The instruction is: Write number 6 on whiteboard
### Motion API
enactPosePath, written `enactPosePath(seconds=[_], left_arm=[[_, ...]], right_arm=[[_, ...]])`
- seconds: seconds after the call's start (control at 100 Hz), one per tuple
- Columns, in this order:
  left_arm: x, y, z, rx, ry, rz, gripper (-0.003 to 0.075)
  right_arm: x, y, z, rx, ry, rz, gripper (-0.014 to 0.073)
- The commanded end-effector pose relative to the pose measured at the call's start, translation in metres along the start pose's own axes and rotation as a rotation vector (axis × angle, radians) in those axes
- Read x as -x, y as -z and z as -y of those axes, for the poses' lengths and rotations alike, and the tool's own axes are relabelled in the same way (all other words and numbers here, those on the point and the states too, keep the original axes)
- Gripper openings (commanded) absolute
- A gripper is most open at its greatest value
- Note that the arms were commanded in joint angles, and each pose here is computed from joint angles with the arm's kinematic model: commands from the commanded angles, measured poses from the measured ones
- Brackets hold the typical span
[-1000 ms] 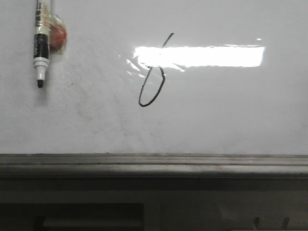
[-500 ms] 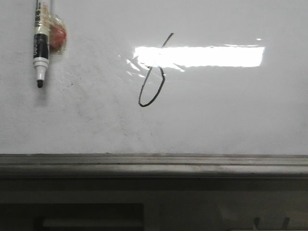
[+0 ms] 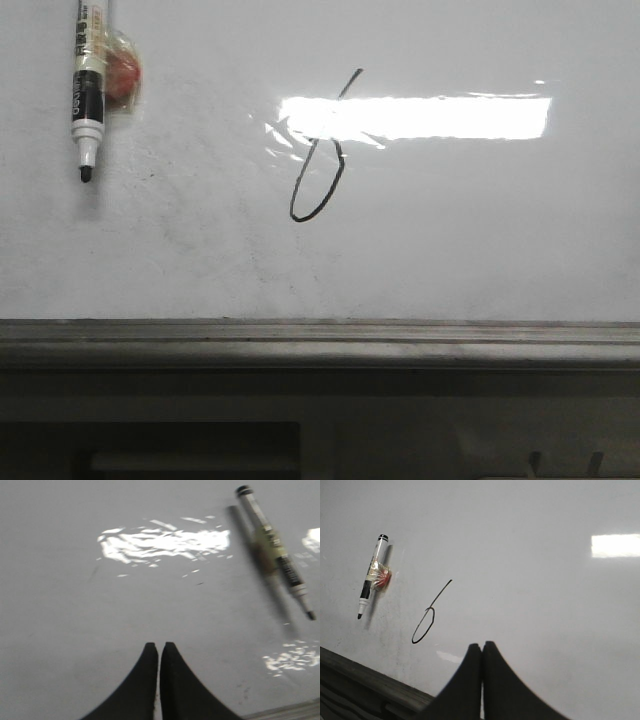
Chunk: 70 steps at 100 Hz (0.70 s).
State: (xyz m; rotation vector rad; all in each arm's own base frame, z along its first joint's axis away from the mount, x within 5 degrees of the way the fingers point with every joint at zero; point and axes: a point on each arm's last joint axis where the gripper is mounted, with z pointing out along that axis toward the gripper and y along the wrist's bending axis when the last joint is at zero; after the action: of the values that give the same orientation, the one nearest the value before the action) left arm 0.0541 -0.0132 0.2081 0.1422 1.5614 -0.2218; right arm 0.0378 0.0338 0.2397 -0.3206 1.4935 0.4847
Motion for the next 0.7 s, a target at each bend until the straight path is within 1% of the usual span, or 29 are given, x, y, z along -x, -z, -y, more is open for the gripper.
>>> enactPosePath(seconds=[0.0, 0.04, 0.08, 0.26, 0.69], left_arm=[[0.003, 0.0014, -0.0052, 0.077, 0.008, 0.148, -0.002], [-0.0001, 0.001, -0.0066, 0.098, 0.007, 0.15, -0.002], [-0.0023, 0.0008, -0.0073, 0.114, -0.006, 0.119, -0.002], [-0.0036, 0.0017, -0.0105, 0.175, -0.025, 0.112, -0.002], [-0.0054, 0.0015, -0.0108, 0.179, -0.022, 0.093, -0.002]], right_arm=[[0.0118, 0.003, 0.0018, -0.037, 0.001, 0.069, -0.0065], [0.0118, 0.003, 0.0018, -0.037, 0.001, 0.069, -0.0065], [0.0118, 0.003, 0.0018, -0.037, 0.001, 0.069, -0.0065], [0.0119, 0.003, 0.0018, -0.038, 0.001, 0.069, -0.0065], [0.0119, 0.003, 0.0018, -0.038, 0.001, 0.069, -0.0065]])
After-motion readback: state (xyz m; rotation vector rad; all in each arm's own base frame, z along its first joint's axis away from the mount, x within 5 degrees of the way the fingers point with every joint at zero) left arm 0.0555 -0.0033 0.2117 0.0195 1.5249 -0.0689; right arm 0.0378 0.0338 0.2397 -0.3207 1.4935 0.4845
